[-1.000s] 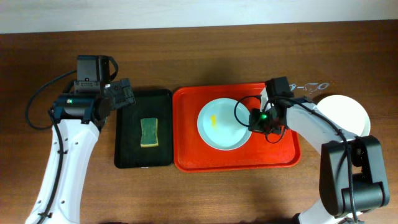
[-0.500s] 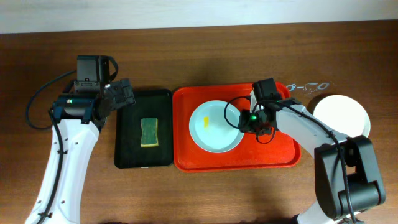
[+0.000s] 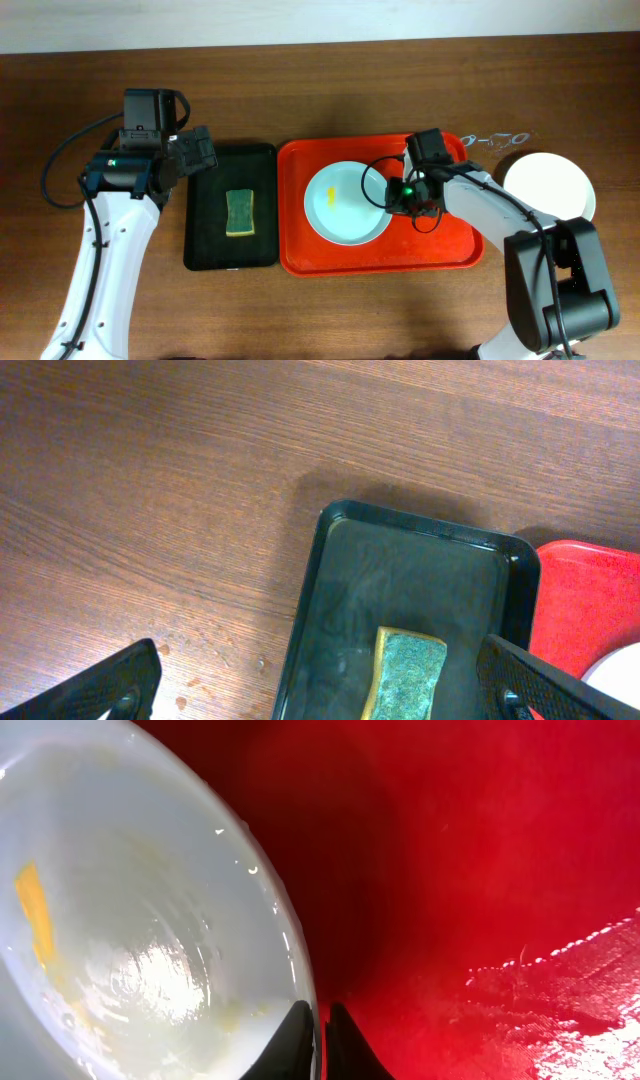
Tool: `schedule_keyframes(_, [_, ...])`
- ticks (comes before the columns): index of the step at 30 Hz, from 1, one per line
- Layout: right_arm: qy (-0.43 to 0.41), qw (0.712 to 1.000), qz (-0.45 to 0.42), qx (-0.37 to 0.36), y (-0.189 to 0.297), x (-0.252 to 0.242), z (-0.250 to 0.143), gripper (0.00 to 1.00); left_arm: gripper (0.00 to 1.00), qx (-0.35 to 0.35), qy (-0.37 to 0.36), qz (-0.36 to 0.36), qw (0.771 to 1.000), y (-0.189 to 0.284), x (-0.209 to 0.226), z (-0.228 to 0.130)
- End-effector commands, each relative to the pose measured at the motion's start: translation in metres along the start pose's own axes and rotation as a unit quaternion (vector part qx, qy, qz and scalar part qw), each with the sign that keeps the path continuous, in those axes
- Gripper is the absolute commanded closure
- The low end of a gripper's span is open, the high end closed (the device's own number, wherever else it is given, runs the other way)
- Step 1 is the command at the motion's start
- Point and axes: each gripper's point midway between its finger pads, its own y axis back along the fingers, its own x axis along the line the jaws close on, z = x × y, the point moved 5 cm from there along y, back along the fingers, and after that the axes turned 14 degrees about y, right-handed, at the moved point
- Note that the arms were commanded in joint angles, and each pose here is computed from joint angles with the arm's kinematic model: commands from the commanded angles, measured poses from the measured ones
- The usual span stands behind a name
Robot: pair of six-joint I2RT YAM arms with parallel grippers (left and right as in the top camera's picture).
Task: Clean dirty plates on tray and stack at the side
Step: 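Reach the left gripper toward the sponge on the black tray, then grasp the green-and-yellow sponge with the left gripper and lift it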
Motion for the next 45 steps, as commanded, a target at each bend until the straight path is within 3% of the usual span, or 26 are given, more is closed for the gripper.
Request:
schedule_keyframes(1, [0.020,1.000,-0.015,0.003,-0.005,0.005,-0.004,0.96,0.01,-0.005,0.000,0.006,1.000,0.001,0.003,0.003])
schedule_keyframes(20, [0.075,0.997,-0.021,0.025,-0.003,0.015,-0.009,0.96,0.01,-0.012,0.002,0.000,1.000,0.001,0.001,0.006])
schedule_keyframes(24, [0.075,0.997,-0.024,0.025,-0.003,0.014,-0.009,0.96,0.01,0.092,-0.005,-0.077,0.993,-0.003,-0.014,-0.031])
schedule_keyframes(28, [0.075,0.997,-0.024,0.024,-0.003,0.014,-0.009,0.96,0.30,0.163,-0.039,-0.048,0.985,-0.030,-0.006,-0.087])
schedule_keyframes(32, [0.075,0.997,-0.024,0.024,-0.003,0.014,-0.009,0.96,0.43,0.187,-0.123,-0.061,0.973,-0.055,-0.018,-0.129])
schedule_keyframes(37, [0.075,0.997,-0.024,0.023,-0.003,0.014,-0.009,0.96,0.37,0.224,-0.143,-0.047,0.963,-0.082,-0.037,-0.134])
schedule_keyframes(45, [0.075,0.997,-0.024,0.025,-0.003,0.014,-0.009,0.96,0.37,0.236,-0.146,-0.035,0.960,-0.112,-0.046,-0.134])
